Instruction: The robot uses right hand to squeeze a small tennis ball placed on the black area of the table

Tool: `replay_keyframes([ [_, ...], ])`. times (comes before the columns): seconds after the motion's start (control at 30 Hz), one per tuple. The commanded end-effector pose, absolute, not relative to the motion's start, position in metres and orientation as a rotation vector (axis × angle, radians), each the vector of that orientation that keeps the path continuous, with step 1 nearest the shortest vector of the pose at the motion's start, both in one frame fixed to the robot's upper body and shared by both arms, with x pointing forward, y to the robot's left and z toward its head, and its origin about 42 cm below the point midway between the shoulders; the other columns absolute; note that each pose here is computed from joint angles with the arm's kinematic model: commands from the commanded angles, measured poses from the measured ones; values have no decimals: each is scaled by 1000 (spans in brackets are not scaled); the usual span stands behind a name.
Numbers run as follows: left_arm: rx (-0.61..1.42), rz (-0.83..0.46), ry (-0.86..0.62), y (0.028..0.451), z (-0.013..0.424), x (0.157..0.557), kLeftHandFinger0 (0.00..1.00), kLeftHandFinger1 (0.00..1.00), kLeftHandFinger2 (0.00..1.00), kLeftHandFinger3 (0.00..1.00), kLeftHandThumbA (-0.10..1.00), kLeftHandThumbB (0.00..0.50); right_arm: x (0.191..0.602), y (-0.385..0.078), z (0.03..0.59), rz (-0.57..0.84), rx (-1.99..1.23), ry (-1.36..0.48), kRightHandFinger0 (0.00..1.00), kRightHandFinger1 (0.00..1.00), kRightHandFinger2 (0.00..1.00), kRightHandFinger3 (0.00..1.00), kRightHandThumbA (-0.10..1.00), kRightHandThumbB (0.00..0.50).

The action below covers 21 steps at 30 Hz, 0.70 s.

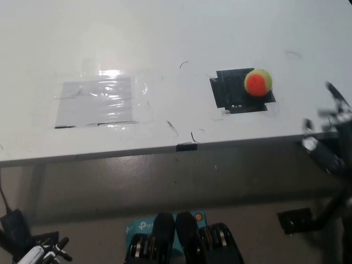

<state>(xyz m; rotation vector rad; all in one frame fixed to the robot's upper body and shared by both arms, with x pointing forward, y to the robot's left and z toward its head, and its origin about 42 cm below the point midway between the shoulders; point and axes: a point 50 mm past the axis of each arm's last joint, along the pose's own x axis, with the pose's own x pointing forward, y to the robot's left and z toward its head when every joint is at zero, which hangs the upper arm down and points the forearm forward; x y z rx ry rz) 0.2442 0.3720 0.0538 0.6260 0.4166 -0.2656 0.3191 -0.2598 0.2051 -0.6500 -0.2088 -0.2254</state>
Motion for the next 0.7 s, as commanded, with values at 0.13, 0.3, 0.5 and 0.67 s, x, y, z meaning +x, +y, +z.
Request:
replay_keyframes([
  [0.13,642,-257,390,378,62,248,193,169,383,482,1000,500,270,-283,169,-264,-396,-363,246,416,795,864,-47,183],
  [0.3,648,-263,385,378,59,248,206,179,393,531,1000,500,257,-295,111,-285,-211,-257,346,455,688,835,-82,208],
  [0.5,628,-247,398,376,59,246,230,189,398,516,1000,500,250,-288,56,-438,90,-59,385,500,667,811,36,203],
  [0.67,621,-242,396,375,59,247,216,181,393,501,1000,500,254,-286,43,-417,96,30,351,488,642,780,17,185],
])
